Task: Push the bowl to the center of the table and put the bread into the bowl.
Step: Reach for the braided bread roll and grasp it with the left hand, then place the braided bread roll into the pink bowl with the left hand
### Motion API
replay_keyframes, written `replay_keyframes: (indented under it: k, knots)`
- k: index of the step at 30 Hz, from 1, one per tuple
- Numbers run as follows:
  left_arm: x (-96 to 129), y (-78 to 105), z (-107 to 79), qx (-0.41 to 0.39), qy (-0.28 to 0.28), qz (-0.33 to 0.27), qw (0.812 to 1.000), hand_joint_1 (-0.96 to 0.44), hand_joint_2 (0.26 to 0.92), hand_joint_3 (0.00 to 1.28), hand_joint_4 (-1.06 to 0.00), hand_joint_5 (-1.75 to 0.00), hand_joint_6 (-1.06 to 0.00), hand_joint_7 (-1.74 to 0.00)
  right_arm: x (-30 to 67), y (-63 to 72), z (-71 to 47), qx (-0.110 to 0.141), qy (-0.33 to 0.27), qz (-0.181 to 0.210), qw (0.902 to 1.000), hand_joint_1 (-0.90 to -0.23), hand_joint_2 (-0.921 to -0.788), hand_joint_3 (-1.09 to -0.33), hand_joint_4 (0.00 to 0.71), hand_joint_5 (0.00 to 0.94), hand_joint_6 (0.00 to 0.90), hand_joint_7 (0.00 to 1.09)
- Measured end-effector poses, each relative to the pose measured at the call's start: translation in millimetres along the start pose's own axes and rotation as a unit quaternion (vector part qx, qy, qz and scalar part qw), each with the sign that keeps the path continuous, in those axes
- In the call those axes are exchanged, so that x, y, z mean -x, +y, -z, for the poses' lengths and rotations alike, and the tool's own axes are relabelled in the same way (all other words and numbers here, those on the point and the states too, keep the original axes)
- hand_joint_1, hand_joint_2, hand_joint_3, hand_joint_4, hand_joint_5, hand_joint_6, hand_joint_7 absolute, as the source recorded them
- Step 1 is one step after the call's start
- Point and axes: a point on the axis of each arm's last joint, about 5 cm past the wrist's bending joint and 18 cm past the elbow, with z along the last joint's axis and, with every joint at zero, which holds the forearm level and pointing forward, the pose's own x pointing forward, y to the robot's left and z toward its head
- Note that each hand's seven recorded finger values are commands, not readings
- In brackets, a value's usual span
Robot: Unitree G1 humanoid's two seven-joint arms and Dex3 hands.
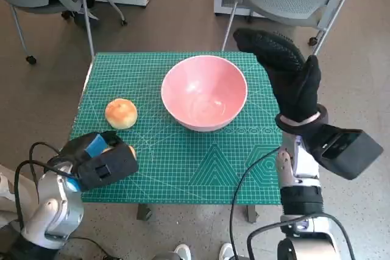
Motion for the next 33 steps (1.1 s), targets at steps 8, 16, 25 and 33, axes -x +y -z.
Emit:
replay_keyframes:
  k: [8,16,25,33]
  knots:
    - [0,0.2,0.5,0.003,0.000,0.004,1.000,0.00,0.890,0.11,-0.68,-1.29,-0.70,-0.98,0.0,0.0,0.0,0.000,0.000,0.000,1.0000,-0.677,-0.921,-0.898,0.074,0.004,-0.001,0.26]
    - [1,1.0,1.4,0.004,-0.002,0.006,1.000,0.00,0.893,0.10,-0.68,-1.30,-0.70,-0.98,0.0,0.1,0.0,-0.001,0.000,-0.001,1.0000,-0.677,-0.921,-0.899,0.074,0.003,-0.001,0.26]
    - [7,3.6,-0.2,0.010,-0.016,0.011,1.000,0.00,0.894,0.10,-0.67,-1.32,-0.70,-0.96,-0.3,0.5,0.0,-0.001,-0.001,-0.001,1.0000,-0.677,-0.921,-0.900,0.073,0.002,-0.001,0.26]
    - [14,12.7,-5.8,0.017,-0.037,0.001,0.999,0.00,0.894,0.10,-0.68,-1.30,-0.70,-0.96,-0.4,0.7,0.0,-0.002,-0.002,-0.001,1.0000,-0.677,-0.921,-0.899,0.074,0.002,-0.001,0.26]
